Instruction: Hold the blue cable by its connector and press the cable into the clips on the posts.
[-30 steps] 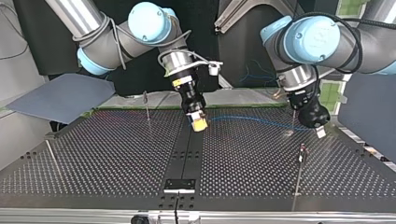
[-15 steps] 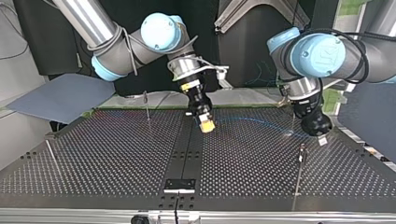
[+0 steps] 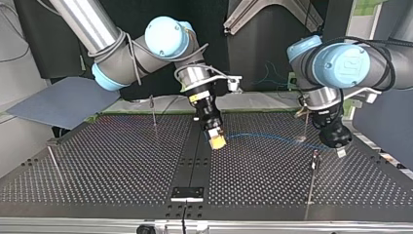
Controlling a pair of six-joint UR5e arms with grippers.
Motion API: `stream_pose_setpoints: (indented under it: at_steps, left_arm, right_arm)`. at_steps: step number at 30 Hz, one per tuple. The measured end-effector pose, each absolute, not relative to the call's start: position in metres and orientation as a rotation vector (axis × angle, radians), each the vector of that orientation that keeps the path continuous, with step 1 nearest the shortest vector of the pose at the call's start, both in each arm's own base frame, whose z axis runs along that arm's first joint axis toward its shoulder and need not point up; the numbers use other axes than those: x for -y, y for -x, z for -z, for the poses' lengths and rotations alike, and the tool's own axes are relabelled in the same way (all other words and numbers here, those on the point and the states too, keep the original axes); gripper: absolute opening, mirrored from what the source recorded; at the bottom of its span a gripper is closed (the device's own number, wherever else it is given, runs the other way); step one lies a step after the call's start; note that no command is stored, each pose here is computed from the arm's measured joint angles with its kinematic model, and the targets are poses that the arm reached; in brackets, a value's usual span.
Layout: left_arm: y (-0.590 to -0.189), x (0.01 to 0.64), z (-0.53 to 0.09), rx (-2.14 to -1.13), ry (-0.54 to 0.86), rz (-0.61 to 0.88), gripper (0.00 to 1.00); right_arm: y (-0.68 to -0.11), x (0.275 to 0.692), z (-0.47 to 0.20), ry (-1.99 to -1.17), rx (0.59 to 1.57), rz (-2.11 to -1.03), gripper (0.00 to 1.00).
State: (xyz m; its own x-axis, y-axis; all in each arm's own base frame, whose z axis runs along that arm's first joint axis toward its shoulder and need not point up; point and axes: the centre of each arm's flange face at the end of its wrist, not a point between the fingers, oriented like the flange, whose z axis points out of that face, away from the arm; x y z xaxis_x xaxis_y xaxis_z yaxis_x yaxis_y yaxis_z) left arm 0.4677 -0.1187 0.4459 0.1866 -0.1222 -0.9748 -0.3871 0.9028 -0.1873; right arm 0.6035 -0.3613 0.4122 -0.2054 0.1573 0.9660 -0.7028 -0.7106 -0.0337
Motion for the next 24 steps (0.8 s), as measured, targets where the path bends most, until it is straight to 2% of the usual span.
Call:
stream_pose_setpoints:
  at_steps: [24]
  left_arm:
    - [-0.491, 0.081, -0.454, -1.364, 0.431, -0.19, 0.0]
  right_arm:
    - [-0.622, 0.367, -0.39, -1.525, 0.655, -1.953, 0.0]
